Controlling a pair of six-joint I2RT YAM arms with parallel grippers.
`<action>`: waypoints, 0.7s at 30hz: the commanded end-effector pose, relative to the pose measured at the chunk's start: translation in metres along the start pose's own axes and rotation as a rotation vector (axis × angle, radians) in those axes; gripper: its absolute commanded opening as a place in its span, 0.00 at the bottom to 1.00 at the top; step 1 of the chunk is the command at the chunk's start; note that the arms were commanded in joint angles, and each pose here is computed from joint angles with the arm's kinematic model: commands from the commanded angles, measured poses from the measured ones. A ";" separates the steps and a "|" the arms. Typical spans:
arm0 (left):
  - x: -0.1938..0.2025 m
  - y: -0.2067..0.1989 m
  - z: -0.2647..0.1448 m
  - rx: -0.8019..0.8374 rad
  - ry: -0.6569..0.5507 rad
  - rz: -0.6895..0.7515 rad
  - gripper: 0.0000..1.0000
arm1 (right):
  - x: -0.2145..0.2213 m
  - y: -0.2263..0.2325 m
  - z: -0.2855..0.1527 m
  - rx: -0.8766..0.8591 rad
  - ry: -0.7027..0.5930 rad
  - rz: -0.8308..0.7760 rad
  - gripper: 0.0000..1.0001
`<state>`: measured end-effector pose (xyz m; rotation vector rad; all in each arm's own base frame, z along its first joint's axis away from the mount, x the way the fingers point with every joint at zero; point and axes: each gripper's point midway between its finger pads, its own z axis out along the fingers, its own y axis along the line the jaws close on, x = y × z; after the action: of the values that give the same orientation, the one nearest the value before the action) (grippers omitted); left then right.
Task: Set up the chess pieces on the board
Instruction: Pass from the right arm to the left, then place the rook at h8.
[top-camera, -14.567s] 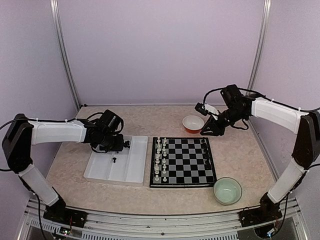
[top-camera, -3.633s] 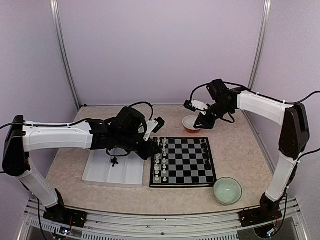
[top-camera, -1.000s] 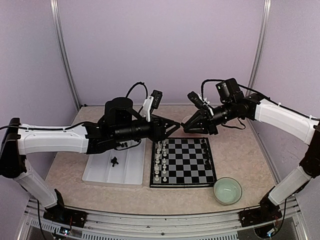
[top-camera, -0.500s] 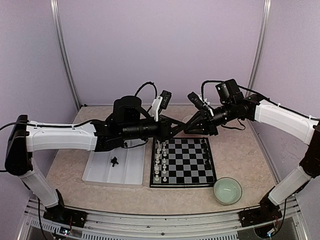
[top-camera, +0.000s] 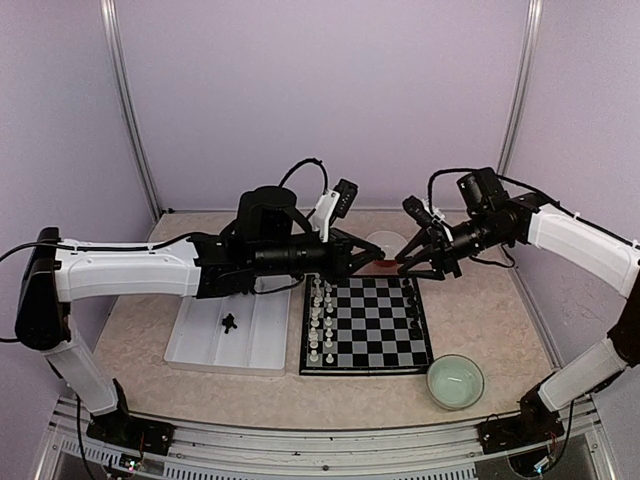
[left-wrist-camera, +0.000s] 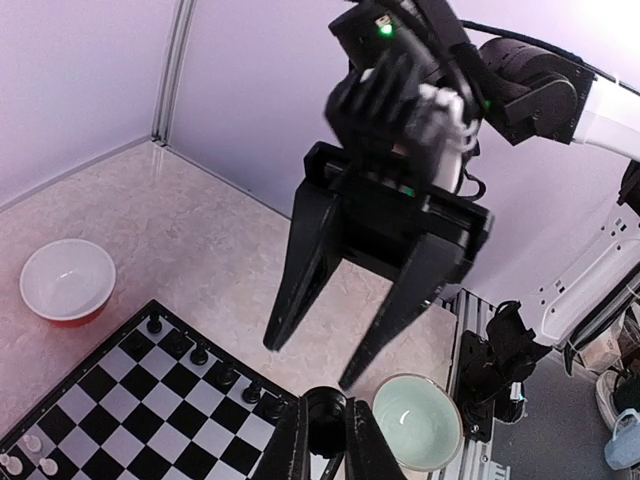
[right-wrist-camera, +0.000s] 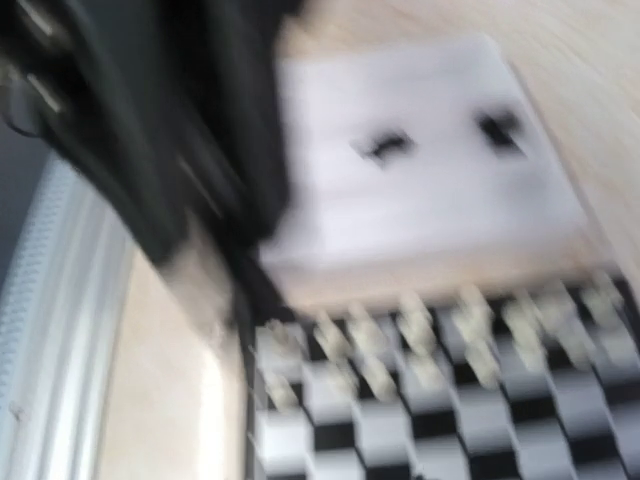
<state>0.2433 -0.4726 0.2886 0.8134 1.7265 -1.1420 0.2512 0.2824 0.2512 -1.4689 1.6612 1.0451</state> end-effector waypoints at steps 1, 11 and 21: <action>0.019 -0.012 0.019 -0.008 0.101 0.113 0.09 | 0.052 -0.009 -0.043 0.115 0.093 0.055 0.39; 0.096 -0.037 0.083 0.017 0.387 0.283 0.08 | 0.128 -0.088 -0.129 0.557 0.078 0.324 0.39; 0.175 -0.035 0.116 0.014 0.588 0.307 0.08 | 0.148 -0.101 -0.137 0.657 0.061 0.395 0.39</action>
<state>0.1859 -0.5845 0.1364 1.4120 1.9315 -0.7997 0.3271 0.0965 0.1641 -0.8373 2.1403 0.5971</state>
